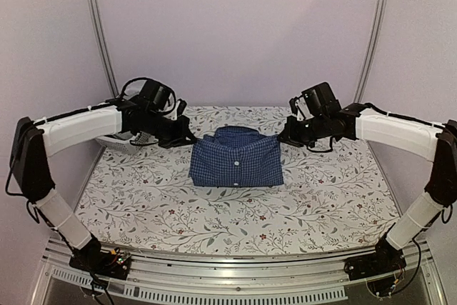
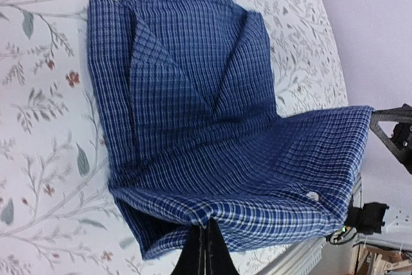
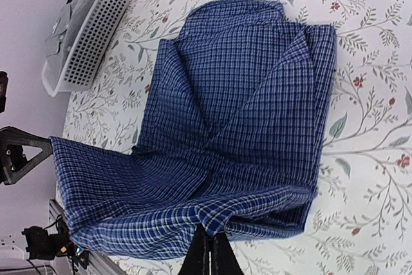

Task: Fold and stack the long sleeve shirts
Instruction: Fold the 2/3-rectangle-folded shirt at the center of the board, then move the square-folded shirt to the center of the board.

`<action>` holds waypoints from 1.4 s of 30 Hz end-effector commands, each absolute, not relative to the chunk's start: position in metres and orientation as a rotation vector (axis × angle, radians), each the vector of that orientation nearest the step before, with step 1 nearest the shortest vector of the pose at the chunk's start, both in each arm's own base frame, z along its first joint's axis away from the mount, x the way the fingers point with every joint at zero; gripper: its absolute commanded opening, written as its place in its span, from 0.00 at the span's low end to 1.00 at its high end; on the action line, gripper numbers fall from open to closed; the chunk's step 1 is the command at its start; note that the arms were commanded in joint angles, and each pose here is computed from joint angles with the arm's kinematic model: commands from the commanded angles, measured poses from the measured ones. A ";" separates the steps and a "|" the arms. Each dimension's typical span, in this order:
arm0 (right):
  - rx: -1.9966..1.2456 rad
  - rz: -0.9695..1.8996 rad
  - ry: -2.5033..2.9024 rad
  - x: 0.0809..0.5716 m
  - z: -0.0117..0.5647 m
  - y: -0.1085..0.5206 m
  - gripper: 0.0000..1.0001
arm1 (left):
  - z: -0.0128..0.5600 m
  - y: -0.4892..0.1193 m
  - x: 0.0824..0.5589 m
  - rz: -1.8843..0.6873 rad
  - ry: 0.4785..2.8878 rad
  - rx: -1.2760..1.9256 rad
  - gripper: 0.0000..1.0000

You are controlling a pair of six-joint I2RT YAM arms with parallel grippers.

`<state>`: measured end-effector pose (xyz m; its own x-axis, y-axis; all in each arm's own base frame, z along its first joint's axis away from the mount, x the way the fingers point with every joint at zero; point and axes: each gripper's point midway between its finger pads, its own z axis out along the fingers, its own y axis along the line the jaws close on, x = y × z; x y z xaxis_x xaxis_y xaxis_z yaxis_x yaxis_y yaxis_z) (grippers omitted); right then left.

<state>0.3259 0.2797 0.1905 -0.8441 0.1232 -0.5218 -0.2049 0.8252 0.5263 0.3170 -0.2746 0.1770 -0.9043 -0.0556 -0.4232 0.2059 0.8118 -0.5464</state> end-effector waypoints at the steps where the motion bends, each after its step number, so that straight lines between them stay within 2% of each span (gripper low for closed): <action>1: -0.076 0.693 2.435 0.428 0.146 0.262 0.00 | 0.125 -0.262 0.416 -0.827 2.560 0.112 0.00; 4: -0.040 0.693 2.439 0.488 0.115 0.257 0.00 | 0.094 -0.269 0.474 -0.845 2.556 0.090 0.00; 5: -0.023 0.693 2.479 0.502 0.085 0.257 0.00 | 0.084 -0.273 0.489 -0.847 2.552 0.091 0.00; 8: -0.006 0.704 2.534 0.526 0.041 0.262 0.00 | 0.062 -0.291 0.518 -0.907 2.562 0.100 0.00; 13: 0.013 0.699 2.633 0.503 -0.002 0.260 0.00 | 0.043 -0.304 0.503 -0.902 2.607 0.120 0.00; 17: 0.006 0.694 2.687 0.450 -0.012 0.256 0.00 | 0.044 -0.302 0.459 -0.930 2.615 0.109 0.00; 22: -0.010 0.686 2.718 0.370 0.004 0.251 0.00 | 0.063 -0.297 0.375 -0.946 2.616 0.117 0.00; 26: 0.017 0.678 2.647 0.346 0.044 0.242 0.00 | 0.082 -0.290 0.336 -0.935 2.579 0.111 0.00; 34: 0.014 0.693 2.509 0.345 0.101 0.235 0.00 | 0.113 -0.283 0.326 -0.925 2.528 0.129 0.00; 42: -0.016 0.695 2.418 0.361 0.132 0.239 0.00 | 0.133 -0.284 0.345 -0.952 2.489 0.144 0.00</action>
